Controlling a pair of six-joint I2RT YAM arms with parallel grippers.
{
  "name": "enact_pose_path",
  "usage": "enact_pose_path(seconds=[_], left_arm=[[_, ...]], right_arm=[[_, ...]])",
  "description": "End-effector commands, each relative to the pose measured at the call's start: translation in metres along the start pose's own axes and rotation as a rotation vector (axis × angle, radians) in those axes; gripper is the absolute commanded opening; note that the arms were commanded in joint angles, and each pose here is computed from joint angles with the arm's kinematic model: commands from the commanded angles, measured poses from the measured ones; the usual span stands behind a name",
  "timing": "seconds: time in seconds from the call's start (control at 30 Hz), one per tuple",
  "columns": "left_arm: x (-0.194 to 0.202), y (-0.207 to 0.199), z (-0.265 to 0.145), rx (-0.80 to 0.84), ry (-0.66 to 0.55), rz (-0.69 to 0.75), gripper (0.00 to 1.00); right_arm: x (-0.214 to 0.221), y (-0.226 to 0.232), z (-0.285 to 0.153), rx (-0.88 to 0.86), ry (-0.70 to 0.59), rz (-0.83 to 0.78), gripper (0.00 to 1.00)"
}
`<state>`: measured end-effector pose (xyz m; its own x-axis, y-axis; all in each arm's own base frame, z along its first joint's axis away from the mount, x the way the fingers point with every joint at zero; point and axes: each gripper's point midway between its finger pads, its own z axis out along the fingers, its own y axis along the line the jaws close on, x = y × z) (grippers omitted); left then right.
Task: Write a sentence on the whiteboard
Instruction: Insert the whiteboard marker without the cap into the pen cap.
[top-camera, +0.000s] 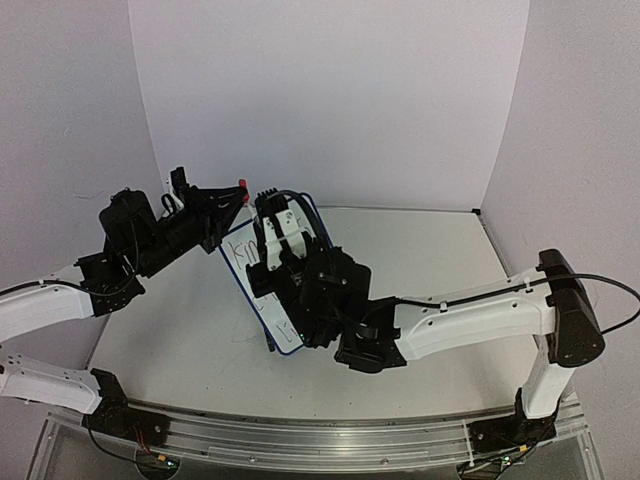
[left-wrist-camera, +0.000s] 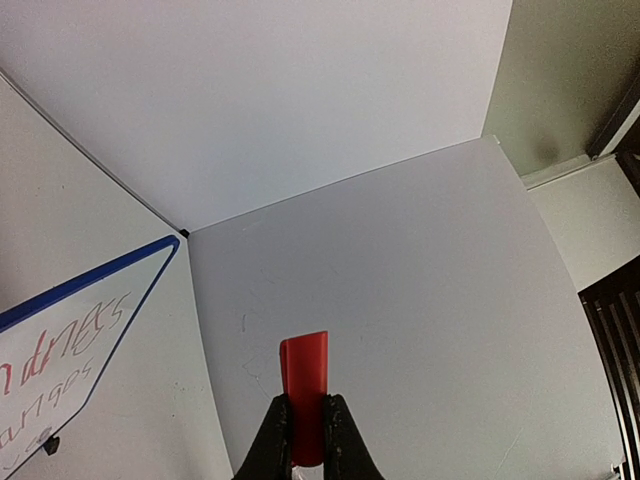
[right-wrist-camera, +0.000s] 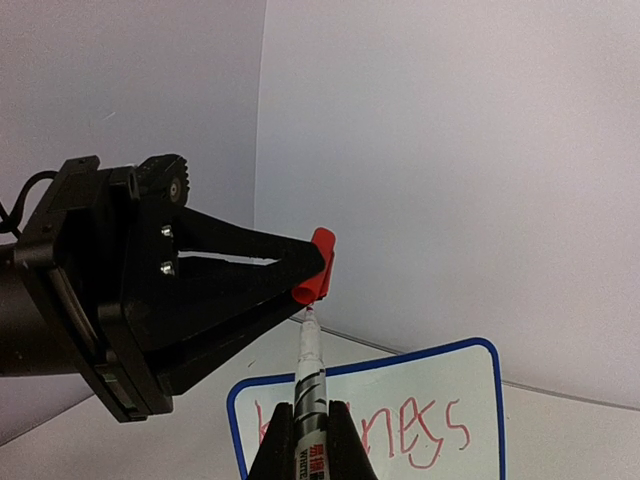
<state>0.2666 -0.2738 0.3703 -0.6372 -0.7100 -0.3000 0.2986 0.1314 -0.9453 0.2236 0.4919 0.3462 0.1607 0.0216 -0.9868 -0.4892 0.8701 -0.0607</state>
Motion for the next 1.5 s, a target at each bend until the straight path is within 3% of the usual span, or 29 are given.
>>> enact_pose_path(seconds=[0.0, 1.47], left_arm=[[-0.003, -0.018, -0.003, 0.057, -0.008, -0.009, 0.0], [-0.003, 0.0, -0.007, -0.008, -0.017, 0.022, 0.0]], right_arm=[[-0.012, 0.0, 0.005, 0.021, -0.024, 0.024, 0.0], [-0.018, 0.001, 0.004, 0.008, -0.039, 0.039, 0.0]])
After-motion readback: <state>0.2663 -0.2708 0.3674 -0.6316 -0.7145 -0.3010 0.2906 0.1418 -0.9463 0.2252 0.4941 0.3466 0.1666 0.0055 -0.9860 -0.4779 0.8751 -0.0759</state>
